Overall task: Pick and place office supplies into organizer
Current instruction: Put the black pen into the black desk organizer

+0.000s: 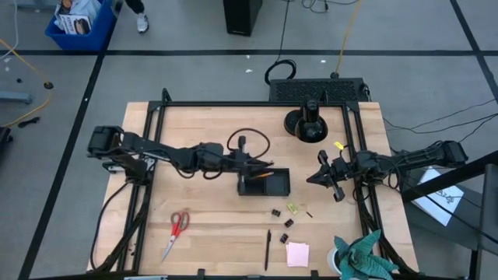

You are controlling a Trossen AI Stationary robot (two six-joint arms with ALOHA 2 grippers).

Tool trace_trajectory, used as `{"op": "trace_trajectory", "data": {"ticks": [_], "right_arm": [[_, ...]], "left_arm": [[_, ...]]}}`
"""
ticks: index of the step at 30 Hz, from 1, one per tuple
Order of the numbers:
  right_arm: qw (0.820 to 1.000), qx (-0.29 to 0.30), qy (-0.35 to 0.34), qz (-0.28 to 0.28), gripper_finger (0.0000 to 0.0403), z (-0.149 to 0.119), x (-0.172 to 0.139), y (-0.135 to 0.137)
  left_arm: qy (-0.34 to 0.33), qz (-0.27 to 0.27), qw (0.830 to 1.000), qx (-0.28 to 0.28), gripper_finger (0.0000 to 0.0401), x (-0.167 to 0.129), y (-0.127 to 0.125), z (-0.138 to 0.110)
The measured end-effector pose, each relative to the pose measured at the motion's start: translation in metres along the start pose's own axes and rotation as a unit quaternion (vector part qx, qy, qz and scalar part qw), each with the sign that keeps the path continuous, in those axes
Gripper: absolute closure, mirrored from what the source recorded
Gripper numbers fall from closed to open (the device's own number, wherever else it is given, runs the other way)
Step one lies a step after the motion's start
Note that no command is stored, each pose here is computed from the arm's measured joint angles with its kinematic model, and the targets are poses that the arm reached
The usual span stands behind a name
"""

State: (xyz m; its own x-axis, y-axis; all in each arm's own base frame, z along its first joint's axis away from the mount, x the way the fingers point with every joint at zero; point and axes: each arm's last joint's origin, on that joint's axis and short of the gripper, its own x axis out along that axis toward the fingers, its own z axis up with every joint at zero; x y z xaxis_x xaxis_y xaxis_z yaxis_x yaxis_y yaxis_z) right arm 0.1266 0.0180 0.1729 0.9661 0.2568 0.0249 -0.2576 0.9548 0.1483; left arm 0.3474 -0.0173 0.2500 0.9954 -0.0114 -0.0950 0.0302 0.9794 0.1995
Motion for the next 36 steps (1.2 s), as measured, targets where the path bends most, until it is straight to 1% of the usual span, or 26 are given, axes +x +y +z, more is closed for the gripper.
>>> {"op": "trace_trajectory", "data": {"ticks": [2,5,11,14,18,21,23,27,31,36], "right_arm": [[1.000,0.001,0.003,-0.001,0.0399,-0.001,0.000,0.000],[1.000,0.002,0.004,-0.001,0.0399,-0.001,0.001,0.000],[1.000,0.002,0.004,-0.007,0.0399,-0.001,0.001,-0.001],[1.000,0.002,0.002,-0.024,0.0399,-0.001,0.001,-0.002],[0.999,0.003,0.000,-0.037,0.0399,-0.001,0.001,-0.002],[0.999,0.009,0.001,-0.038,0.0399,-0.001,0.001,-0.003],[0.999,0.010,0.002,-0.038,0.0399,-0.001,0.001,-0.003],[0.999,0.010,0.004,-0.040,0.0399,-0.002,0.001,-0.003],[0.999,0.009,0.004,-0.041,0.0399,-0.002,0.001,-0.003],[0.999,0.009,0.005,-0.041,0.0399,-0.002,0.001,-0.003]], "left_arm": [[0.013,0.005,1.000,-0.011,0.0400,-0.003,0.003,-0.012],[0.027,0.012,0.999,-0.022,0.0400,-0.006,0.005,-0.021],[0.038,0.026,0.997,-0.056,0.0400,-0.008,0.010,-0.029],[0.055,0.046,0.996,-0.058,0.0400,-0.011,0.009,-0.038],[0.072,0.047,0.994,-0.063,0.0400,-0.014,0.008,-0.054],[0.061,0.043,0.995,-0.064,0.0400,-0.016,0.005,-0.065],[0.044,0.044,0.996,-0.071,0.0400,-0.011,0.006,-0.069],[0.062,0.043,0.994,-0.081,0.0400,-0.005,0.004,-0.084],[0.062,0.043,0.993,-0.091,0.0400,-0.003,0.003,-0.088],[0.080,0.045,0.992,-0.092,0.0399,-0.001,0.001,-0.097]]}}
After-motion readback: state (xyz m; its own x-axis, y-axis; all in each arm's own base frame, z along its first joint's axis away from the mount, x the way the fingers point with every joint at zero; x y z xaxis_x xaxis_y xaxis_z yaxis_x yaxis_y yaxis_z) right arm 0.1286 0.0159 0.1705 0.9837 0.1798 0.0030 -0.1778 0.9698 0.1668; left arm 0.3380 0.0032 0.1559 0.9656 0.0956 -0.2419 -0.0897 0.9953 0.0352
